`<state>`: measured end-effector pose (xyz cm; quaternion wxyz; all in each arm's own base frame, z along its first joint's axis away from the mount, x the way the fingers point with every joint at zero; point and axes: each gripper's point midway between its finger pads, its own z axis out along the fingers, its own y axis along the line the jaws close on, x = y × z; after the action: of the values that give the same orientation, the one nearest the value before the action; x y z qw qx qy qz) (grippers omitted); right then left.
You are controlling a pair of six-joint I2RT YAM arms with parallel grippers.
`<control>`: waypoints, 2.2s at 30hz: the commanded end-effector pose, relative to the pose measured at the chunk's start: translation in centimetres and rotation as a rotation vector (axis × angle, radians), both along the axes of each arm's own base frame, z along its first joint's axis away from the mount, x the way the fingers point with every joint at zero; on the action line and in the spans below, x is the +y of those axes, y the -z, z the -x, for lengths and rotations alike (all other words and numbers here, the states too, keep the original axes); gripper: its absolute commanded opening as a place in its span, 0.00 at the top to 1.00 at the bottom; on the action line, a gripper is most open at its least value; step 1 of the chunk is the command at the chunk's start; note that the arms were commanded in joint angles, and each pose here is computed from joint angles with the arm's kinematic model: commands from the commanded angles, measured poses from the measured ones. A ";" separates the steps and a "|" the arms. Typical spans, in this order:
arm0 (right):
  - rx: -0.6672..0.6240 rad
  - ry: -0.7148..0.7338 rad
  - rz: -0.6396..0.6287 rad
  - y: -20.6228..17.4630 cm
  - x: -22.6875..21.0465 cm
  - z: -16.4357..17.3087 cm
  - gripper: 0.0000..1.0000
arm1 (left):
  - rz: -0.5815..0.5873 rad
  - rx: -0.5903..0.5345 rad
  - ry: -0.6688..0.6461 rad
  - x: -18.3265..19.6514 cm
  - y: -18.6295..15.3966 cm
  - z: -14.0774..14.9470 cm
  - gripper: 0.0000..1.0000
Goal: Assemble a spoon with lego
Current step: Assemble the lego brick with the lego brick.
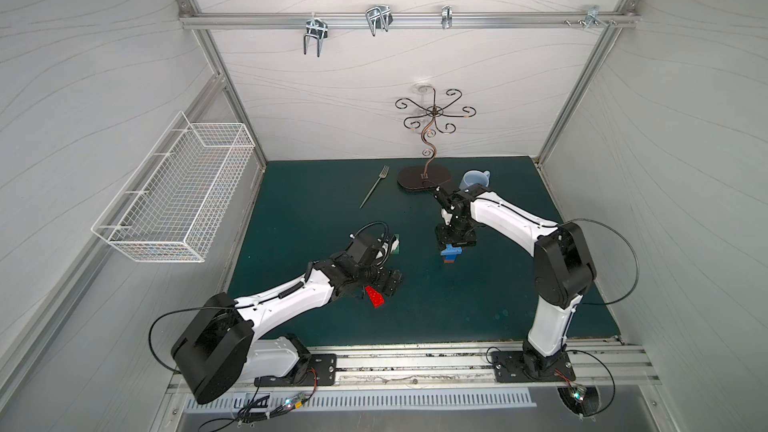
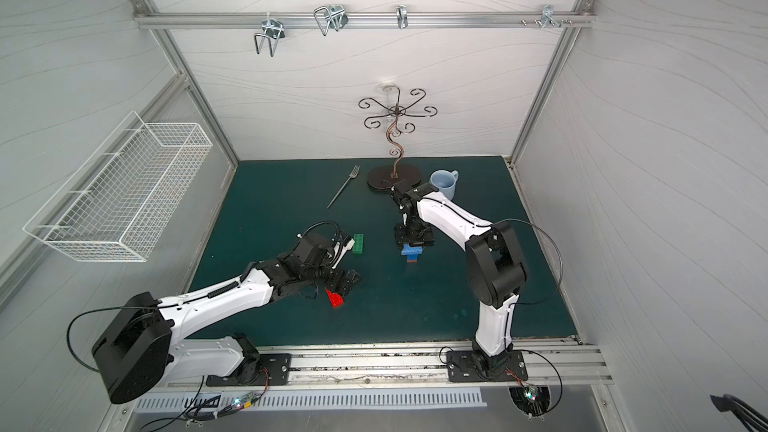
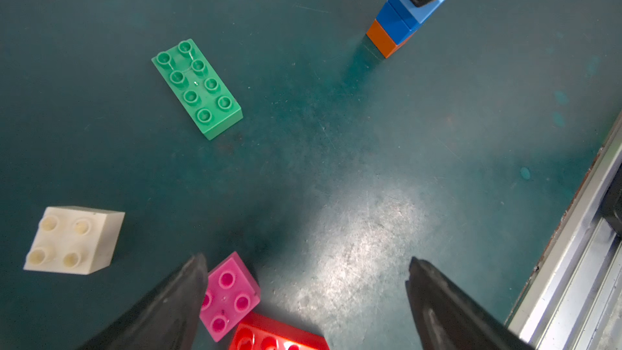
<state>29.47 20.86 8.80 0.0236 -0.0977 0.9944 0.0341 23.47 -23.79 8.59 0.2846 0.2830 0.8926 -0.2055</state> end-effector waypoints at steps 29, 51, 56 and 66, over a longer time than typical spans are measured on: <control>-0.018 0.028 0.014 -0.4 -0.7 0.2 0.38 | 0.029 -0.032 -0.009 -0.9 -1.4 -1.1 0.02; 0.053 0.025 -0.008 2.5 -0.8 0.9 0.38 | 0.026 -0.030 -0.016 -0.8 -1.3 -1.1 0.03; 0.042 0.007 0.009 2.1 -1.1 0.9 0.38 | 0.024 -0.031 -0.018 -0.7 -1.2 -1.1 0.03; 0.031 -0.025 0.059 2.1 -0.5 1.0 0.38 | 0.019 -0.029 -0.024 -0.5 -1.0 -1.0 0.03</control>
<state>29.40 20.84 8.62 0.0352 -0.1035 0.9933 0.0379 23.55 -23.67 8.18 0.2802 0.2785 0.8965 -0.2007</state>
